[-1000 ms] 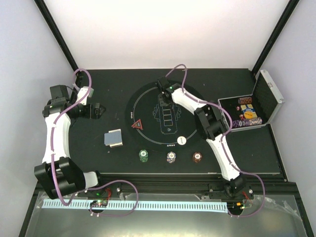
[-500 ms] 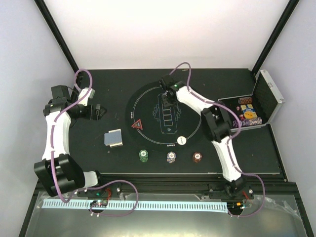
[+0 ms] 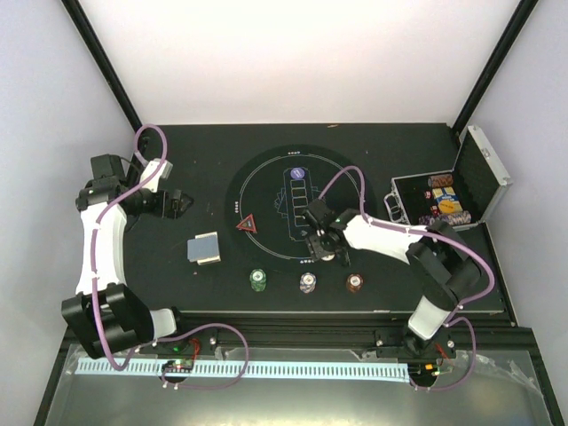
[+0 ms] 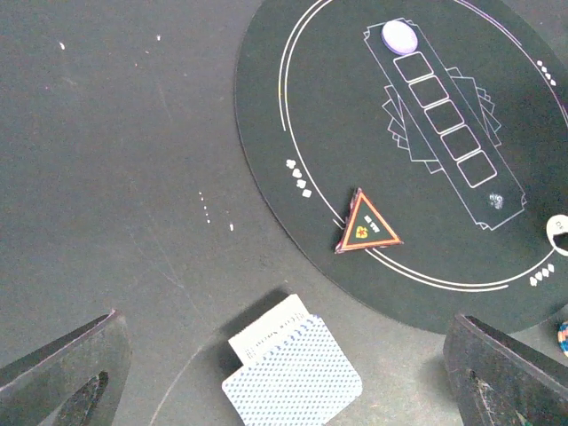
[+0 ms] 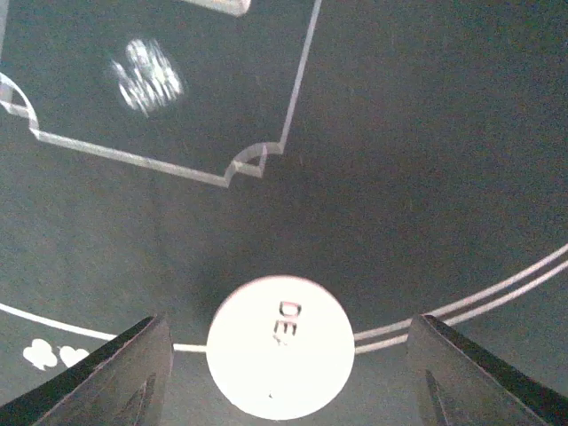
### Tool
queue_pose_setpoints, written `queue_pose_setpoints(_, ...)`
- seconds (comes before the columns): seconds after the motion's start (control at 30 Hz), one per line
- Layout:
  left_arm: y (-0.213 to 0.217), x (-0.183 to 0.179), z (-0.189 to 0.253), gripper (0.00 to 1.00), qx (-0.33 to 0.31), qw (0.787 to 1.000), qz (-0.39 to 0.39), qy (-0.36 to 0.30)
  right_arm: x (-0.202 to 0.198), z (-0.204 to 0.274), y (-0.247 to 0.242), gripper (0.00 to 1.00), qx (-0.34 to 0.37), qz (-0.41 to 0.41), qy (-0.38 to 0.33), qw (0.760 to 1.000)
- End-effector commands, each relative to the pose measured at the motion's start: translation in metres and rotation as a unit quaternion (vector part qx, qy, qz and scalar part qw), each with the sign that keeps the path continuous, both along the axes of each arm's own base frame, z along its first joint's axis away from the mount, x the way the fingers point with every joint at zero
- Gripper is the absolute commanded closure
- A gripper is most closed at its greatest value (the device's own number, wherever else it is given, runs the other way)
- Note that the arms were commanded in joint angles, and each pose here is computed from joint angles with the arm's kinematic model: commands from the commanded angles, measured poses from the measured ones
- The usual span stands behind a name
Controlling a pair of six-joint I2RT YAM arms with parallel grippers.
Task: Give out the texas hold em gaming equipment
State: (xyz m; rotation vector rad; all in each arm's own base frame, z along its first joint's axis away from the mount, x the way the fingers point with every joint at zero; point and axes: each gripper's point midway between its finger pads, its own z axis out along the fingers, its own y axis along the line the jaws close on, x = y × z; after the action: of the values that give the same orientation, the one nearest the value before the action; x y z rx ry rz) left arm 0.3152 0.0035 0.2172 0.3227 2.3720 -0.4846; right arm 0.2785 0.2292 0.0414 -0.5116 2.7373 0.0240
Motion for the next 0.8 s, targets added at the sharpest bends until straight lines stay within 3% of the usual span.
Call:
queue_pose_setpoints(0.0,-0.005,-0.007,0.014,0.01,0.001,1.000,-0.016,-0.018,-0.008,0.001,0.000,0.25,0.024,-0.020,-0.016,0.999)
queue_pose_setpoints(0.47,-0.007,-0.007,0.023,0.01,-0.004,1.000,-0.011,-0.027,-0.017,-0.025,-0.006,0.41,0.004,-0.023,0.007,1.000)
queue_pose_setpoints(0.77,-0.006,-0.007,0.023,0.01,-0.003,1.000,-0.011,-0.028,-0.018,-0.028,-0.029,0.45,-0.029,-0.040,0.000,0.999)
